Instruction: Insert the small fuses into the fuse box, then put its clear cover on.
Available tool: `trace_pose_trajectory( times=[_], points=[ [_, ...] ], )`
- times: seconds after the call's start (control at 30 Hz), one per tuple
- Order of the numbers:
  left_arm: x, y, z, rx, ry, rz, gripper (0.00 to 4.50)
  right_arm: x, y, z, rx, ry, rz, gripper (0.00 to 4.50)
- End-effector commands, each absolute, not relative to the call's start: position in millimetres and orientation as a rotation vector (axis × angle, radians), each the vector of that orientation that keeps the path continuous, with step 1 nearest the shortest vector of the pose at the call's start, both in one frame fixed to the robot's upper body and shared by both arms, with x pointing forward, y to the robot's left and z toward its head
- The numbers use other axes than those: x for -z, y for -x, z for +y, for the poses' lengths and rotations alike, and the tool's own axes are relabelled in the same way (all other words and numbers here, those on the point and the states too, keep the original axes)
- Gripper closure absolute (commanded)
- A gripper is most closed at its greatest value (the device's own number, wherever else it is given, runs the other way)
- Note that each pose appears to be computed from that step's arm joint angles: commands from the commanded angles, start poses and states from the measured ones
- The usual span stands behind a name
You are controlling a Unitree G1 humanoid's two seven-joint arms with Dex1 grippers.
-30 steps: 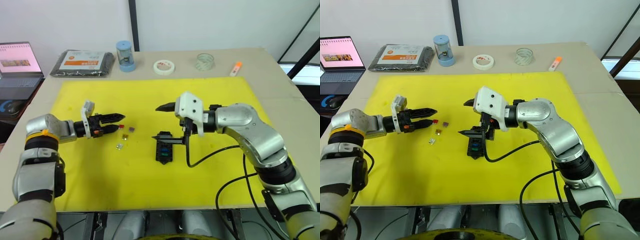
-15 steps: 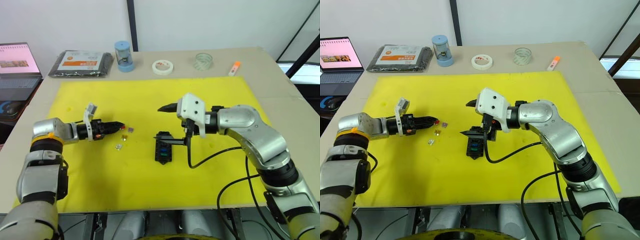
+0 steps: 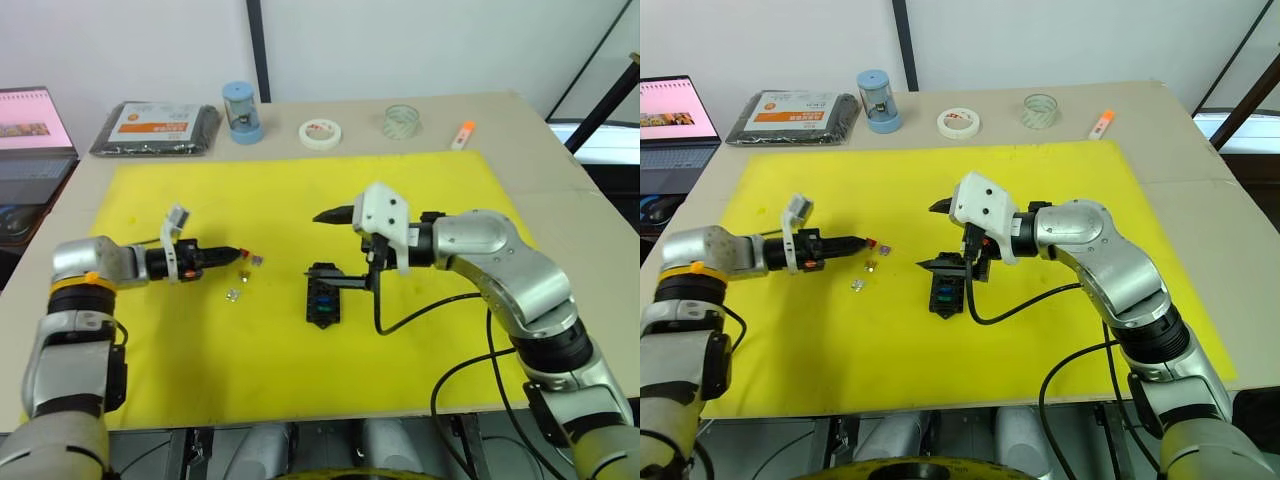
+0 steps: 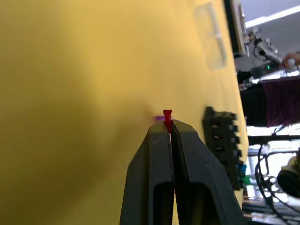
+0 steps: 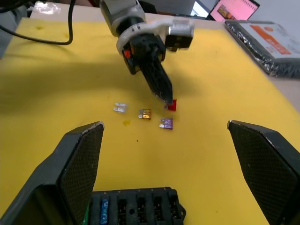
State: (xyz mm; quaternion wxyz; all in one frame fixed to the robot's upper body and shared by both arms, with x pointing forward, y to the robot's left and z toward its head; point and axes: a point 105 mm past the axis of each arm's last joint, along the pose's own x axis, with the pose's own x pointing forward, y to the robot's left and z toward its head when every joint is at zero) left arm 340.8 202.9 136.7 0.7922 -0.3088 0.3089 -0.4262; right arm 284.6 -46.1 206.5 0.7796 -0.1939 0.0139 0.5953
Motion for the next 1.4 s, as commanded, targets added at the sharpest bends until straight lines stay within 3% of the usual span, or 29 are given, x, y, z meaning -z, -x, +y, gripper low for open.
trace_pose_trajectory(
  times=[0.03, 0.13, 0.17, 0.27, 0.37, 0.47, 0.5, 0.53, 0.63, 0.73, 1.4],
  points=[
    [-197, -328, 192, 1.098, 0.568, 0.479, 4.47, -226, -280, -48, -1.284, 0.353, 0.016, 0.0],
    [-222, -317, 175, 1.194, 0.419, 0.328, 4.47, -225, -282, -52, -1.273, 0.33, 0.074, 0.0],
    [-232, -316, 169, 1.22, 0.353, 0.215, 4.47, -224, -283, -54, -1.265, 0.325, 0.092, 0.0],
    [-241, -306, 143, 1.291, 0.073, 0.025, 4.47, -228, -286, -57, -1.257, 0.31, 0.109, 0.0],
    [-241, -298, 124, 1.359, -0.083, -0.067, 4.5, -233, -284, -56, -1.274, 0.316, 0.091, 0.62],
    [-234, -294, 116, 1.403, -0.192, -0.093, 4.5, -238, -286, -55, -1.262, 0.335, 0.056, 1.67],
    [-232, -293, 115, 1.421, -0.201, -0.103, 4.5, -237, -287, -55, -1.262, 0.363, 0.048, 2.04],
    [-230, -293, 115, 1.432, -0.201, -0.111, 4.5, -236, -287, -55, -1.264, 0.383, 0.045, 2.04],
    [-223, -287, 111, 1.484, -0.251, -0.14, 4.5, -237, -286, -54, -1.271, 0.356, 0.033, 2.77],
    [-222, -284, 107, 1.515, -0.265, -0.16, 4.5, -240, -284, -53, -1.282, 0.335, 0.03, 3.82],
    [-222, -290, 102, 1.508, -0.311, -0.206, 4.5, -240, -276, -53, -1.325, 0.318, 0.046, 3.82]
  ],
)
